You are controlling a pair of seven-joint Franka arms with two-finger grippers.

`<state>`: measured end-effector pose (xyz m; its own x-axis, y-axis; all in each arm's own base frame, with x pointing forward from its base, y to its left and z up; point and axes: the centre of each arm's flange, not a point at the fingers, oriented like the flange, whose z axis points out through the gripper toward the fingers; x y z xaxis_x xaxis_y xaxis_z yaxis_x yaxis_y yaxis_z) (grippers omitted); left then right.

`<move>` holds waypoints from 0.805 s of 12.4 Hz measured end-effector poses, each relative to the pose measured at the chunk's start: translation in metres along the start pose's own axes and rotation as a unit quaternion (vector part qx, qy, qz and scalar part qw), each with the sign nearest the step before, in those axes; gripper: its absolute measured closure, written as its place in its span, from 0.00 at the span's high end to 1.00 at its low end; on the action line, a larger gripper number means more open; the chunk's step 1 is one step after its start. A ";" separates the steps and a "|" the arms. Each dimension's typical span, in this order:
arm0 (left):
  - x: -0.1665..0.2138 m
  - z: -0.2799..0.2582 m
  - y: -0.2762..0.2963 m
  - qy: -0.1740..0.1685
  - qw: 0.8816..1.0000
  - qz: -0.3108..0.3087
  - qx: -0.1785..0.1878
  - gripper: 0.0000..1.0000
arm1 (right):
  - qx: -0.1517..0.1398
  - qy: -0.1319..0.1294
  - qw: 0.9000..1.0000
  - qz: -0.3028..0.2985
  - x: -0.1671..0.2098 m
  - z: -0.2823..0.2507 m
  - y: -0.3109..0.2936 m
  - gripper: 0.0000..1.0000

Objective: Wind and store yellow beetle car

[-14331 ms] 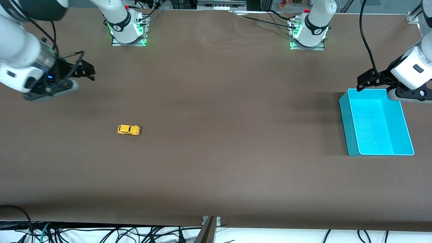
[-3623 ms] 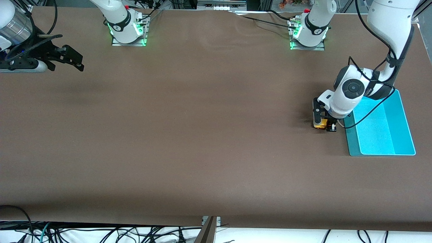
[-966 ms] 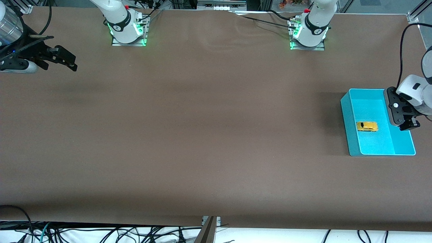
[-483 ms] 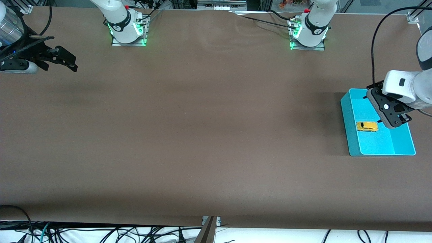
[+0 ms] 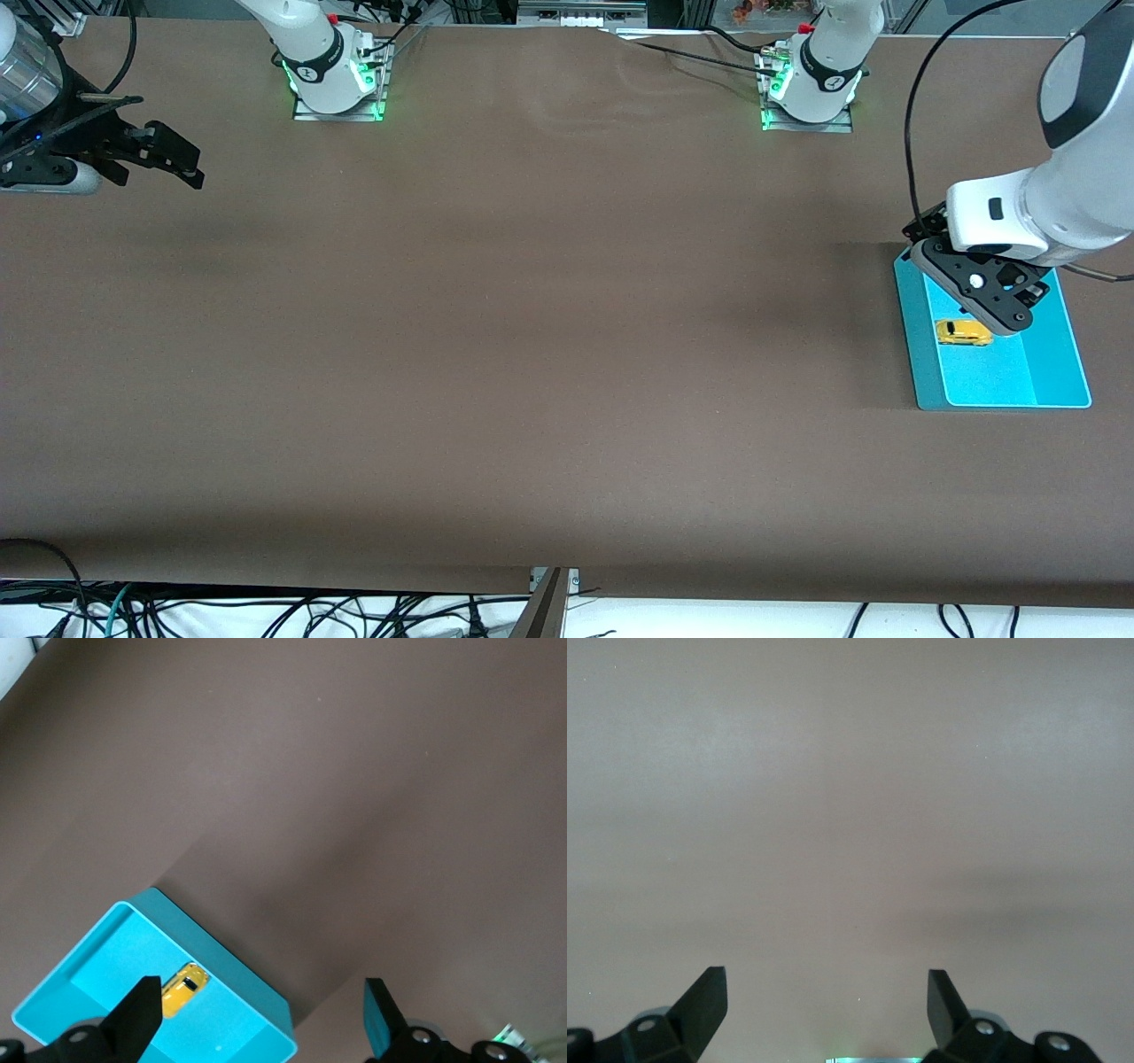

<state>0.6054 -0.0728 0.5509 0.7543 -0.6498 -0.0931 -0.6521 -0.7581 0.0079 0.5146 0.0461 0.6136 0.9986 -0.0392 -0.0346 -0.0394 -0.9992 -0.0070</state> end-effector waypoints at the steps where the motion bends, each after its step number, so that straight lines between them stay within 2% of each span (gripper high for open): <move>1: 0.001 -0.006 0.006 0.010 0.999 -0.046 -0.011 1.00 | 0.000 0.000 1.000 -0.001 0.000 0.000 -0.001 1.00; 3: -0.008 -0.020 0.006 0.025 0.987 -0.160 -0.023 1.00 | 0.000 0.000 1.000 -0.001 0.000 0.000 -0.001 1.00; 5: -0.022 -0.031 0.003 0.029 0.965 -0.260 -0.015 1.00 | 0.000 0.000 1.000 -0.001 0.000 0.000 -0.001 1.00; 7: -0.041 -0.035 -0.006 0.035 0.947 -0.319 -0.007 1.00 | 0.000 0.000 1.000 -0.001 0.000 0.000 -0.002 1.00; 10: -0.075 -0.024 -0.025 0.035 0.930 -0.366 -0.008 1.00 | 0.000 0.001 1.000 -0.002 0.000 -0.001 -0.002 1.00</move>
<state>0.5671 -0.0064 0.5818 0.9991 0.0389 -0.0144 0.0386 -0.9991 -0.0182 0.5147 0.0479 0.6141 0.9988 -0.0359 -0.0331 -0.0362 -0.9993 -0.0073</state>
